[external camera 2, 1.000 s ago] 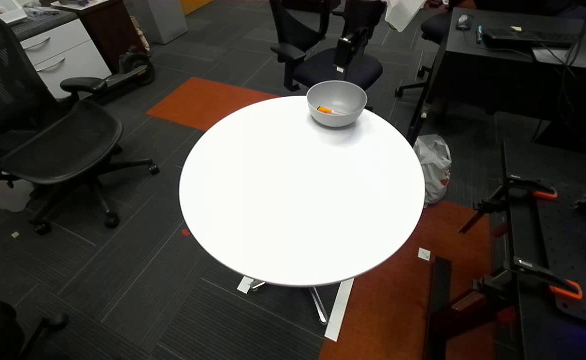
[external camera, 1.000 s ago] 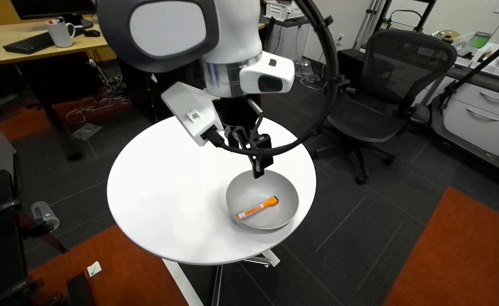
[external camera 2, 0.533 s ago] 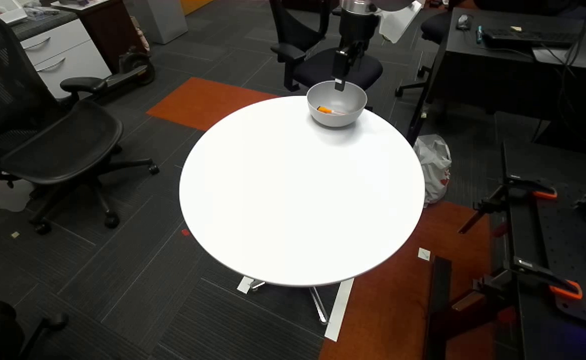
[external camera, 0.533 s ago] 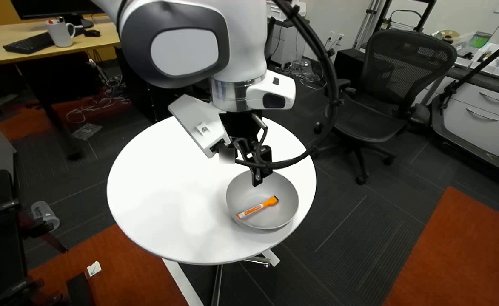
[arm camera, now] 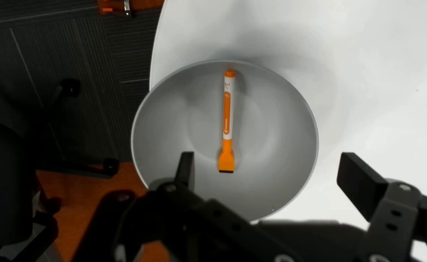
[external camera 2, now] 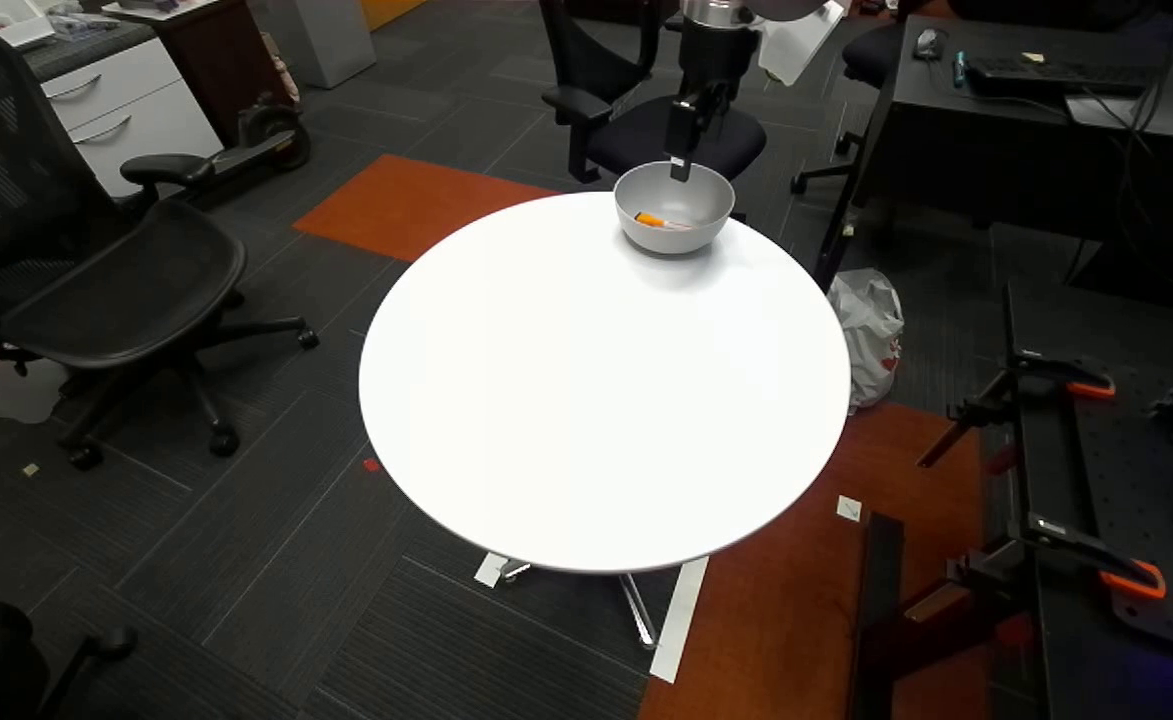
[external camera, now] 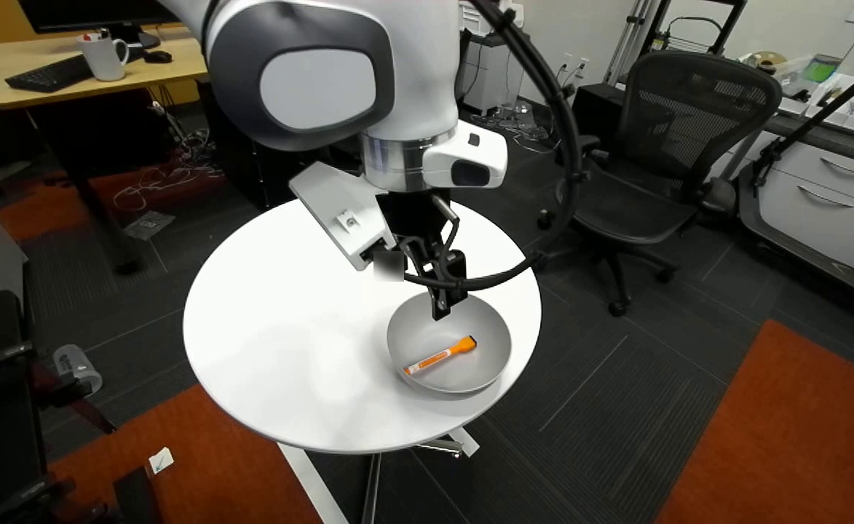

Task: Remove the marker from the bowl and put it on the table

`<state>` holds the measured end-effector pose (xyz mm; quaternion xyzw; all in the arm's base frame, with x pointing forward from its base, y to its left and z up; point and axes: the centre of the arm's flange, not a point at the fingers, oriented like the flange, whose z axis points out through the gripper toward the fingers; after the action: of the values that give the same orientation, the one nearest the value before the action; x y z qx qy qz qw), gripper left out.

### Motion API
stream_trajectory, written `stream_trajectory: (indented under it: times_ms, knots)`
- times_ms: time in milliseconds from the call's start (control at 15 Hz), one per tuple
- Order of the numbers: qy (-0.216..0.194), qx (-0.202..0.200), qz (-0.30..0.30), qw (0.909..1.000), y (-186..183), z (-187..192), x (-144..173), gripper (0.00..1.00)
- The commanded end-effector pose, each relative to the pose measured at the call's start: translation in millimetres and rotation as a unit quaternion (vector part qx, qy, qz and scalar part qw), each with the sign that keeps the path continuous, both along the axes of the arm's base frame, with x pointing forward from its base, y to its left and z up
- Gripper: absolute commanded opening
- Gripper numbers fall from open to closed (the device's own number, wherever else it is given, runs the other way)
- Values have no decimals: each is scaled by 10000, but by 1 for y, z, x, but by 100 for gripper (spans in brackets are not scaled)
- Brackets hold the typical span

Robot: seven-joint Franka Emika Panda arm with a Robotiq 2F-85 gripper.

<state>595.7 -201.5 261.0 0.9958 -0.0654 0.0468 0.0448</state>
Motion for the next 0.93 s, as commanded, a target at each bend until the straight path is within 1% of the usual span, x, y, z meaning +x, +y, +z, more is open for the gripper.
stream_trajectory:
  times_ms: [0,400,867]
  knots:
    - [66,-49,-132,9999,-6,-4,16,100]
    - [80,-14,-210,9997,-26,-27,37,100]
    - [280,65,-217,9994,-37,-60,51,100]
